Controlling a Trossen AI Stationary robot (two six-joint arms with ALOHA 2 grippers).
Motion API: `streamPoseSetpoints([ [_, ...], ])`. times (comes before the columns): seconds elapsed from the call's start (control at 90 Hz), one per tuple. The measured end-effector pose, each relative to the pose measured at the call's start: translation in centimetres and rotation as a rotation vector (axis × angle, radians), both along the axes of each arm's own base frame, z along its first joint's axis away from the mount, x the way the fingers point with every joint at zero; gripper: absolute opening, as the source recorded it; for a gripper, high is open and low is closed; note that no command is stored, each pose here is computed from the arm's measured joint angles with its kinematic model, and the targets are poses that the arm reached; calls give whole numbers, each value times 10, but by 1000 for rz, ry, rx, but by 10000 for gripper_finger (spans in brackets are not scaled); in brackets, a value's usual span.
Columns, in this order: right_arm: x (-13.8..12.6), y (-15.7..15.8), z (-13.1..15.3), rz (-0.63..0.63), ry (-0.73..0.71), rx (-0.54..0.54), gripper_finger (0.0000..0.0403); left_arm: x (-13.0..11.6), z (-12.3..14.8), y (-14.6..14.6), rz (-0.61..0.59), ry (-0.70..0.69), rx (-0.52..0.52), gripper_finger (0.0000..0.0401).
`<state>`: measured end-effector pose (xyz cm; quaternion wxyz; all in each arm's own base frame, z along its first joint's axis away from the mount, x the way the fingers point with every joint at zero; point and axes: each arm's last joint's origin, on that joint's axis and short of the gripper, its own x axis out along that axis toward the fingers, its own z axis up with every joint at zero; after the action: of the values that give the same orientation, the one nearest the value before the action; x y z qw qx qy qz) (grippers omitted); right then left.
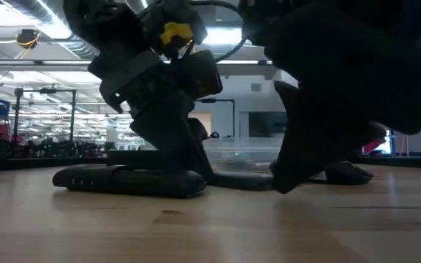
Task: Insert battery
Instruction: Close the remote control battery cover
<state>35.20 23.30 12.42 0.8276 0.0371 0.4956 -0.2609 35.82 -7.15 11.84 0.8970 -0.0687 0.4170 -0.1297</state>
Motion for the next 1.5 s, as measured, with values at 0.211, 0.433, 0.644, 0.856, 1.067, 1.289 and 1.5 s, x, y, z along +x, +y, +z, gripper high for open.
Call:
streamPoseSetpoints([
  [0.211, -4, -3, -7, -10, -22, -29, 252, 0, 1, -8, -1, -9, -19, 174],
  [0.433, -6, -6, -10, -15, -48, -105, 252, 0, 4, -23, -26, -50, -45, 163],
  [0.644, -9, -7, -14, -18, -39, -116, 252, 1, 8, -31, -49, -105, -59, 163],
  [0.856, -15, -6, -5, -10, 7, -79, 252, -2, 5, -31, -2, -38, -86, 163],
  [1.067, -32, -15, 3, 54, 161, -95, 252, -2, 2, -30, 21, -24, -75, 162],
  [1.289, -33, -34, -8, 187, 145, 38, 252, 5, -18, -32, 13, -45, -97, 162],
  [1.5, -21, -46, -9, 231, 76, 157, 252, 9, -23, -28, 24, -64, -105, 162],
])
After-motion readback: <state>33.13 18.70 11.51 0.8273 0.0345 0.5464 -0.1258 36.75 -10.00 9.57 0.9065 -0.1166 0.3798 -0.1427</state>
